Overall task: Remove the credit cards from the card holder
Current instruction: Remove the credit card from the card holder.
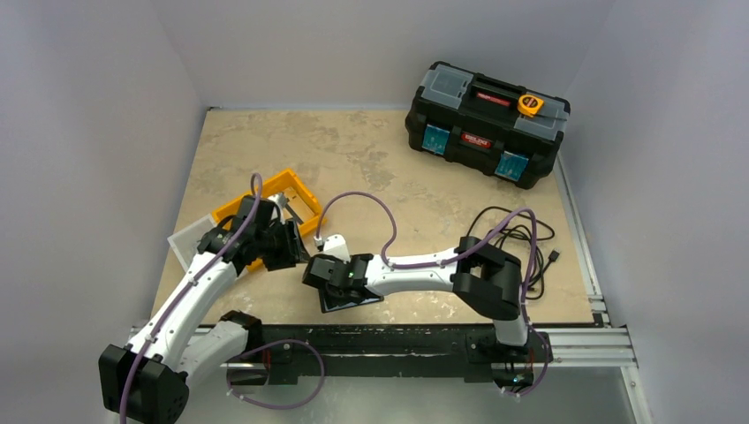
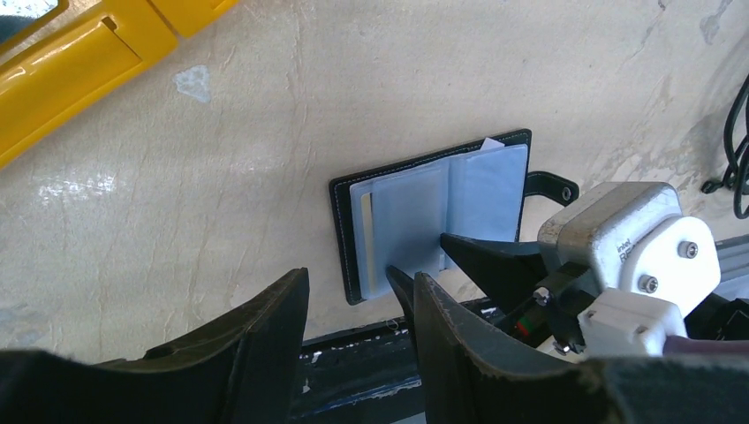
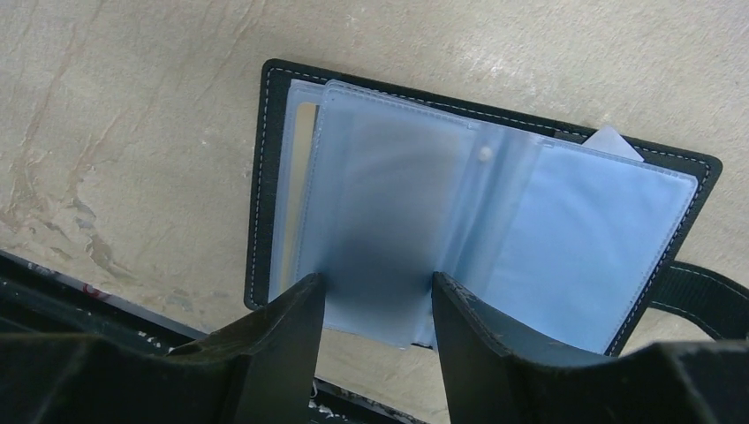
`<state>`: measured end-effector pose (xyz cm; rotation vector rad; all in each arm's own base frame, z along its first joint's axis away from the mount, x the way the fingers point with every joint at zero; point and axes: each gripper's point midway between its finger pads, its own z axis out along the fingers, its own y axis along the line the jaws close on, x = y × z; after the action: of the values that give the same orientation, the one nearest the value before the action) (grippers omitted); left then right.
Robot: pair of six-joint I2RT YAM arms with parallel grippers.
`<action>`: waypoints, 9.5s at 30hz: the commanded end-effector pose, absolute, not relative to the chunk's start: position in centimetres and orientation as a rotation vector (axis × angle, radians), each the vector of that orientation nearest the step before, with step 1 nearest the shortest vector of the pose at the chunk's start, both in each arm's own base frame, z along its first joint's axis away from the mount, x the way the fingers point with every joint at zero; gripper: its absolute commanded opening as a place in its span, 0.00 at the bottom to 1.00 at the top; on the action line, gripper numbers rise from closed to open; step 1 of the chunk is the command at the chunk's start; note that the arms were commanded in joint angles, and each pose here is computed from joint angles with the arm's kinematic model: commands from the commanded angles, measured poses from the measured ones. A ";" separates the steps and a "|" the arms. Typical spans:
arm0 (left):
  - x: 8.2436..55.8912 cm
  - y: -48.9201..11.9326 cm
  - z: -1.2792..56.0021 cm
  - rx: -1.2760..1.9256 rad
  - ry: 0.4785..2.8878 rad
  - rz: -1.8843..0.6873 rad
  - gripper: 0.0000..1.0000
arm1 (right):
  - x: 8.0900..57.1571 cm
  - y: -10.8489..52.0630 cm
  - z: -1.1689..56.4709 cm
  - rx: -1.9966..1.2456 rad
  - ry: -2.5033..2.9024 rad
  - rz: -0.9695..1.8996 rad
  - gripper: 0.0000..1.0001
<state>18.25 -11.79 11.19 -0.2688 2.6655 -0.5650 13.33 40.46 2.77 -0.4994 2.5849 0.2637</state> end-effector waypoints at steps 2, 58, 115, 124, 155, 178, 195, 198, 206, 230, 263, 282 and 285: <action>18.6 -12.4 11.5 -0.247 2.644 -0.601 0.47 | 13.7 40.7 2.6 -0.478 2.574 0.256 0.47; 15.8 -19.3 2.5 -0.229 2.878 -0.714 0.25 | 13.1 37.2 -0.5 -0.298 2.736 0.579 0.00; 21.2 -21.6 11.2 -0.163 2.708 -0.642 0.45 | 15.6 34.6 10.8 -0.239 2.495 0.627 0.38; 18.1 -14.4 9.4 -0.433 2.652 -0.582 0.48 | 14.1 41.2 10.1 -0.433 2.521 0.834 0.42; 16.4 -14.7 2.5 -0.472 2.773 -0.578 0.07 | 12.2 41.3 3.6 -0.353 2.645 0.999 0.40; 14.9 -14.7 4.1 -0.417 2.782 -0.615 0.07 | 13.2 40.5 4.5 -0.189 2.634 1.248 0.39; 14.9 -16.6 2.4 -0.362 2.847 -0.629 0.03 | 13.2 40.7 4.1 -0.173 2.640 1.266 0.38; 14.8 -17.1 2.0 -0.348 2.855 -0.626 0.03 | 13.2 40.7 3.7 -0.170 2.650 1.258 0.38; 14.5 -16.4 0.9 -0.395 2.890 -0.535 0.01 | 13.2 40.3 3.0 -0.146 2.653 1.283 0.37; 14.0 -15.1 0.2 -0.433 2.919 -0.420 0.00 | 13.8 38.2 4.4 0.075 2.484 1.652 0.25; 14.6 -15.0 0.8 -0.405 2.914 -0.393 0.00 | 14.3 37.6 2.7 0.100 2.533 1.547 0.00; 15.1 -15.0 1.2 -0.371 2.916 -0.366 0.00 | 15.1 36.5 1.7 0.034 2.576 1.372 0.25; 15.2 -15.1 1.3 -0.368 2.914 -0.375 0.00 | 15.1 36.8 1.6 0.027 2.580 1.384 0.26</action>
<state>15.26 -16.41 1.94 -0.4079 2.9052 -0.4860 14.88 36.74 2.57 0.0627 2.5611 1.4172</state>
